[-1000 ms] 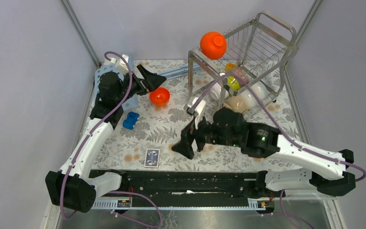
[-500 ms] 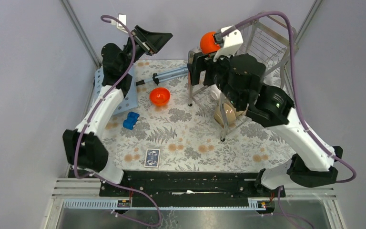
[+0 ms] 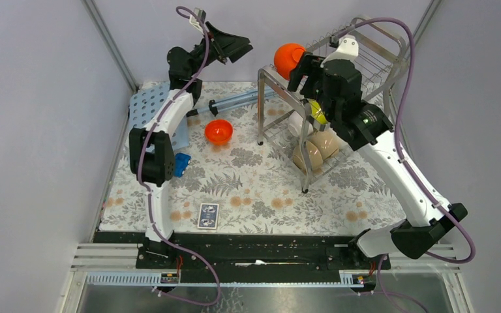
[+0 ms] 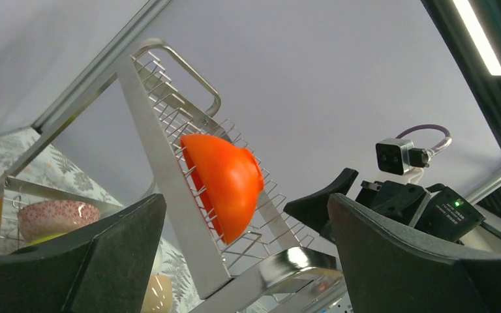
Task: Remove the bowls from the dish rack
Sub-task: Pick up the bowl from the dish rack.
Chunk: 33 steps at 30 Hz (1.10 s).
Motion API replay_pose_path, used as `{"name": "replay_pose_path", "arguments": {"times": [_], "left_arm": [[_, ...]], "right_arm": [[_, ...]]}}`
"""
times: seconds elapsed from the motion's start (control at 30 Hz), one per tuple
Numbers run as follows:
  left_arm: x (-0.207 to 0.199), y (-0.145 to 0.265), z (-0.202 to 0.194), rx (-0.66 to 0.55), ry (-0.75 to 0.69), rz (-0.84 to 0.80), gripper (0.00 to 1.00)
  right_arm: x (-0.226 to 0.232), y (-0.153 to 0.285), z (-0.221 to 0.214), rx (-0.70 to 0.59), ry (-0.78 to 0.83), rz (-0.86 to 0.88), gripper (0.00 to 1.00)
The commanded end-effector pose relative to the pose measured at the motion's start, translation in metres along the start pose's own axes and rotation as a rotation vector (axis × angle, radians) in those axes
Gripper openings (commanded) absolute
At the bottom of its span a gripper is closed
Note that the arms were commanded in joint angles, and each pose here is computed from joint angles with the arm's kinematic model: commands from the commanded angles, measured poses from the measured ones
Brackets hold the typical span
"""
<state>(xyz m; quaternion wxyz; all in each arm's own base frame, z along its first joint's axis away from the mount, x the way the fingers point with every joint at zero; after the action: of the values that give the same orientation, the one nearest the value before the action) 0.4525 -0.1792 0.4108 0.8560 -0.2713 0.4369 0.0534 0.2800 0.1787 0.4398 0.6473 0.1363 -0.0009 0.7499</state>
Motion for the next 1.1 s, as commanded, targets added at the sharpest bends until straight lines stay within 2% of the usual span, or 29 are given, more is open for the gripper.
{"name": "replay_pose_path", "arguments": {"times": [0.0,0.23,0.5,0.73,0.9,1.07], "left_arm": [[-0.018,-0.004,0.005,0.066,-0.060,-0.046,0.99],[0.001,-0.023,0.005,0.104,-0.061,0.009,0.99],[0.013,-0.049,-0.020,0.186,-0.042,0.017,0.97],[0.015,-0.058,-0.029,0.210,-0.044,0.032,0.95],[0.014,-0.060,-0.032,0.216,-0.040,0.027,0.91],[0.008,-0.061,-0.032,0.219,-0.051,0.008,0.83]], "right_arm": [[-0.006,0.002,0.032,-0.142,-0.136,0.029,0.82],[-0.017,-0.026,0.036,-0.115,-0.222,0.044,0.86],[-0.022,-0.047,0.030,-0.089,-0.298,0.090,0.89],[-0.022,-0.063,0.028,-0.049,-0.312,0.085,0.91],[-0.020,-0.073,0.021,-0.020,-0.321,0.100,0.91],[-0.021,-0.075,0.018,-0.012,-0.322,0.109,0.89]]}}
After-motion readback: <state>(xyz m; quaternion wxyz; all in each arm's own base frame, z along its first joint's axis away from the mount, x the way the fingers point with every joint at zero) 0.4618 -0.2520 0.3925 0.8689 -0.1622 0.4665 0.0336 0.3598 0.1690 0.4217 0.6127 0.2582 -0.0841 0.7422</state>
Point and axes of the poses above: each gripper's point midway between its finger pads, its own y axis back along the fingers, its own x axis along the line the jaws close on, z = x × y, the point moved 10 cm from there along y, back along the fingers, and after that the axes turned 7 degrees about y, right-handed, at the moved point
